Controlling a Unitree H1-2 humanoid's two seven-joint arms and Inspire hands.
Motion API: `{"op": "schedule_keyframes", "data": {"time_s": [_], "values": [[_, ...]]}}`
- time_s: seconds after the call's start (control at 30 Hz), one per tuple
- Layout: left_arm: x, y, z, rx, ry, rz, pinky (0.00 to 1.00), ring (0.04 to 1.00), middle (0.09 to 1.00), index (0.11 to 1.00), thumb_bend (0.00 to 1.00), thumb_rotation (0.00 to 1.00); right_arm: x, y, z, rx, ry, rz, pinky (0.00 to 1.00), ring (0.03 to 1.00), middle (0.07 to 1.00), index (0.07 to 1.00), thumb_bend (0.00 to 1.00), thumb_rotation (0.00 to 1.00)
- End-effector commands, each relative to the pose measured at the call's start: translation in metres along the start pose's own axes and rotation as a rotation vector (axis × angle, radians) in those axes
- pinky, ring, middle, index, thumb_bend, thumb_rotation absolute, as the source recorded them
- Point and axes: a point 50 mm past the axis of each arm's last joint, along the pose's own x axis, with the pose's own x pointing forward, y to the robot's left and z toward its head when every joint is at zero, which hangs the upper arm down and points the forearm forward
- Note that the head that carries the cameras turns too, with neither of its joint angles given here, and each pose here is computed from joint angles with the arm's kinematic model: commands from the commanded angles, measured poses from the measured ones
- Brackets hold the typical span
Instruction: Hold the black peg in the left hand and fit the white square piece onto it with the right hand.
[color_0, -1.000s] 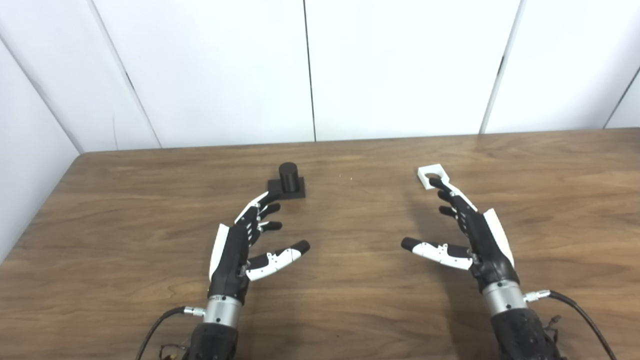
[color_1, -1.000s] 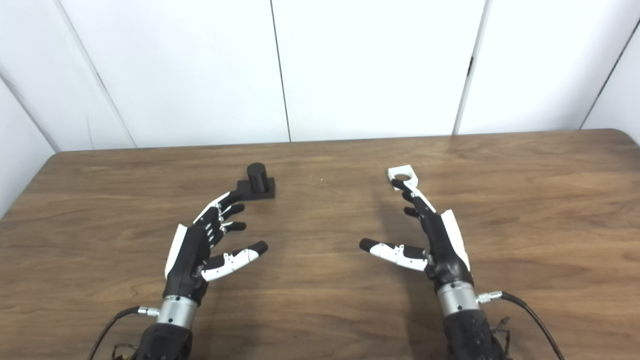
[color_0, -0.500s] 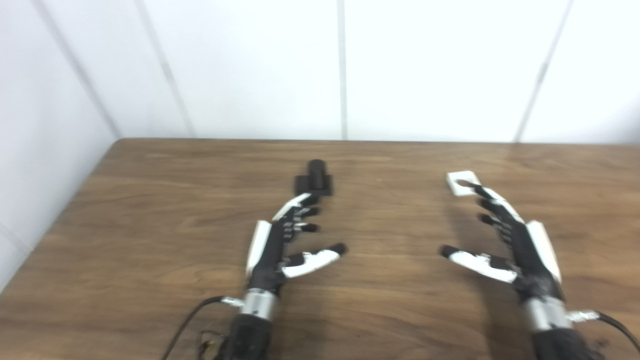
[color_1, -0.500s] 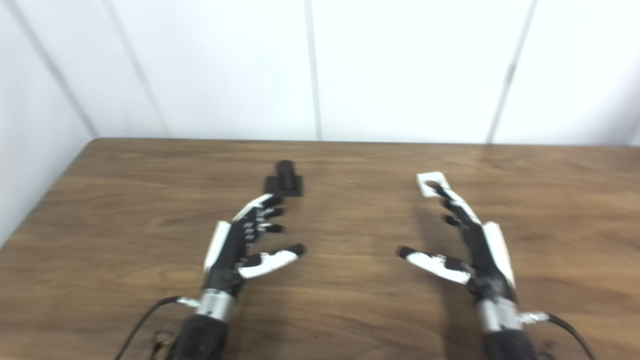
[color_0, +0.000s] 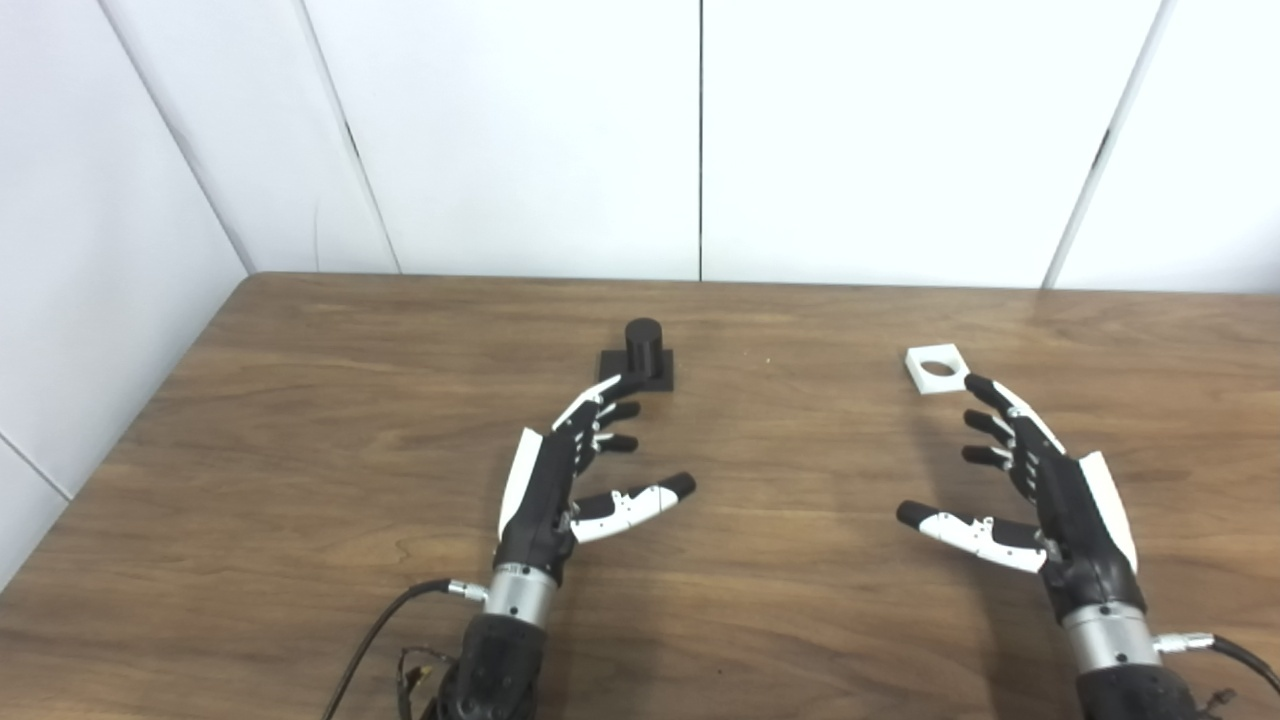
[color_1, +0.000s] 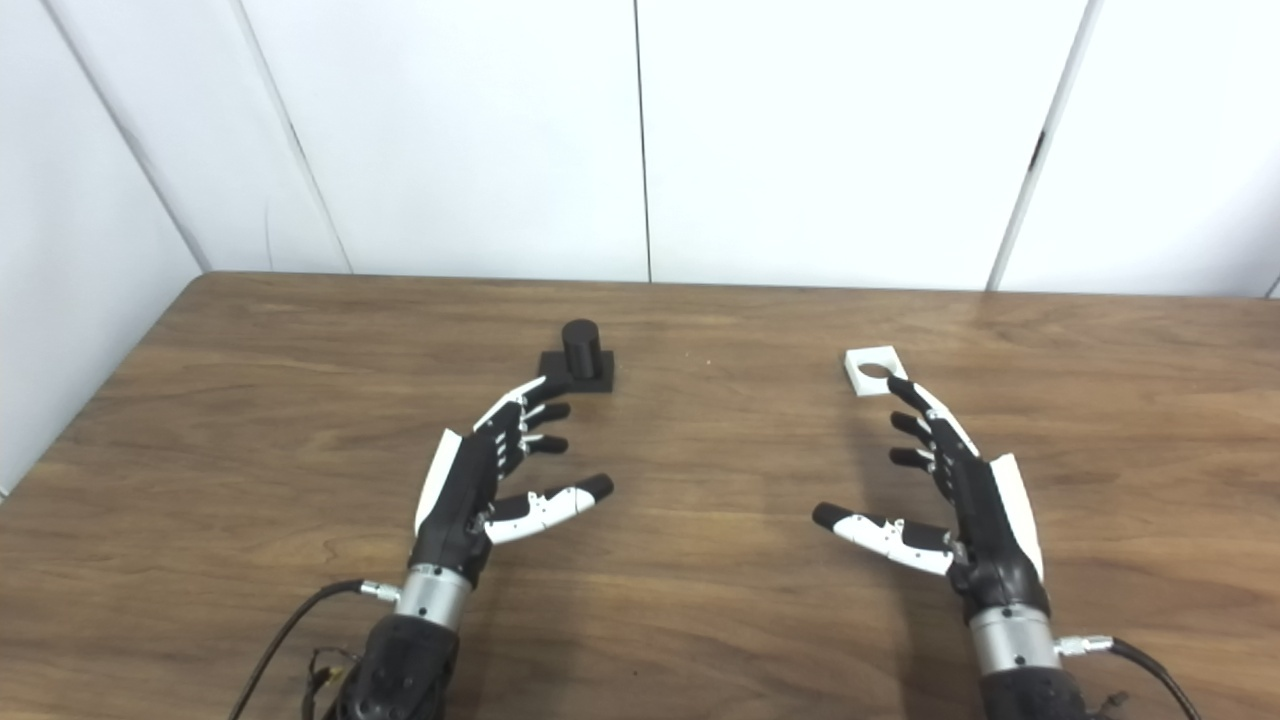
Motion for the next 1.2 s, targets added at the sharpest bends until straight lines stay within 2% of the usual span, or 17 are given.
{"op": "schedule_keyframes", "data": {"time_s": [0.0, 0.33, 0.47, 0.7, 1.17], "values": [[0.020, 0.008, 0.020, 0.038, -0.104, 0.024, 0.69, 0.827, 0.877, 0.801, 0.75, 0.17, 0.009, -0.004, 0.015, 0.008, -0.091, -0.014, 0.77, 0.873, 0.916, 0.874, 0.75, 0.13], [0.046, 0.031, 0.029, 0.174, -0.143, 0.041, 0.69, 0.832, 0.864, 0.782, 0.75, 0.15, 0.008, -0.007, 0.016, 0.008, -0.089, -0.016, 0.75, 0.866, 0.909, 0.866, 0.74, 0.11], [0.056, 0.038, 0.030, 0.243, -0.128, 0.045, 0.76, 0.855, 0.866, 0.779, 0.75, 0.18, 0.009, -0.007, 0.014, 0.008, -0.084, -0.015, 0.75, 0.855, 0.904, 0.863, 0.75, 0.11], [0.074, 0.050, 0.038, 0.498, -0.143, 0.041, 0.69, 0.832, 0.875, 0.779, 0.75, 0.20, 0.011, -0.010, 0.016, 0.024, -0.079, -0.017, 0.73, 0.854, 0.912, 0.862, 0.74, 0.09], [0.117, 0.069, 0.050, 0.723, -0.109, 0.020, 0.72, 0.876, 0.898, 0.774, 0.79, 0.26, 0.009, -0.011, 0.018, 0.031, -0.095, -0.026, 0.73, 0.851, 0.913, 0.864, 0.73, 0.07]]}}
